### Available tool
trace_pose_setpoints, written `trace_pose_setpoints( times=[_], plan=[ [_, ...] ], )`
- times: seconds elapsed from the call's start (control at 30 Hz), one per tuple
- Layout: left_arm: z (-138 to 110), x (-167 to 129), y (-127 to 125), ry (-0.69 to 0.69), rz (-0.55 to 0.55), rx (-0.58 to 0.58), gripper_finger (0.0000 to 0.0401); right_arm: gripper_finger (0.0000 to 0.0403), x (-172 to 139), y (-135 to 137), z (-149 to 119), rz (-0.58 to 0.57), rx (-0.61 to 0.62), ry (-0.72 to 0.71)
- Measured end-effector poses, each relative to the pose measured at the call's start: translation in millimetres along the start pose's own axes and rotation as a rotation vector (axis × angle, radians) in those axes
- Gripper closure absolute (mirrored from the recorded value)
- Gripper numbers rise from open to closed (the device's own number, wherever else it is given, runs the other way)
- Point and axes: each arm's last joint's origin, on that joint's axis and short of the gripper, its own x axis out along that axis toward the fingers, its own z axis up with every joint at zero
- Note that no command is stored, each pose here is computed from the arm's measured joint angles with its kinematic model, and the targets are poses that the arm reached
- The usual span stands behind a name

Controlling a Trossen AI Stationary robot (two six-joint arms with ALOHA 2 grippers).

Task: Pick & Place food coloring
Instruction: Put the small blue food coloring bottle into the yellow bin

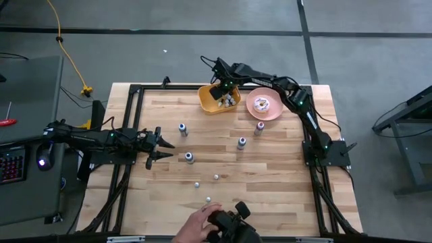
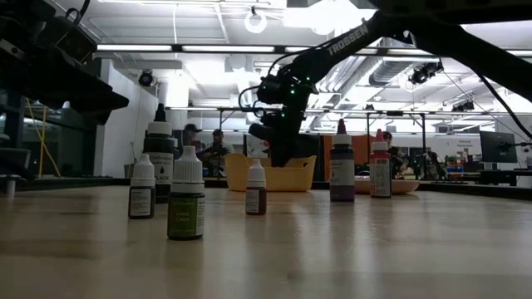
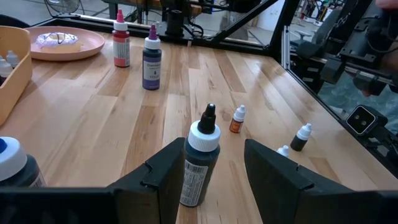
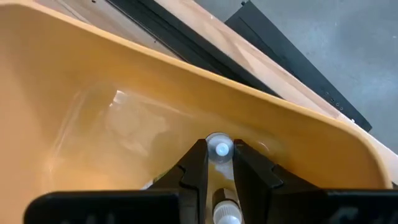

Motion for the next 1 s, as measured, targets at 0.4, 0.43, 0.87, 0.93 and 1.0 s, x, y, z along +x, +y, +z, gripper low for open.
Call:
trace_pose_setpoints(
  times=[0.4,0.43,0.87,0.93,1.0],
  plan=[
    [0.0,0.0,0.0,0.0,0.0,0.0,0.0238,0.0321,7.5,0.5,-4.1,0.039,-0.001,0.024],
    [0.0,0.0,0.0,0.0,0.0,0.0,0.0238,0.032,7.4,0.4,-4.1,0.038,-0.001,0.024],
    [0.0,0.0,0.0,0.0,0.0,0.0,0.0238,0.0317,7.5,-1.9,-4.6,0.009,-0.025,0.027],
    [0.0,0.0,0.0,0.0,0.0,0.0,0.0238,0.0317,7.5,-1.7,-4.7,0.018,-0.025,0.031],
    [0.0,0.0,0.0,0.0,0.0,0.0,0.0238,0.0317,7.5,-1.4,-4.8,0.024,-0.025,0.032]
  ],
)
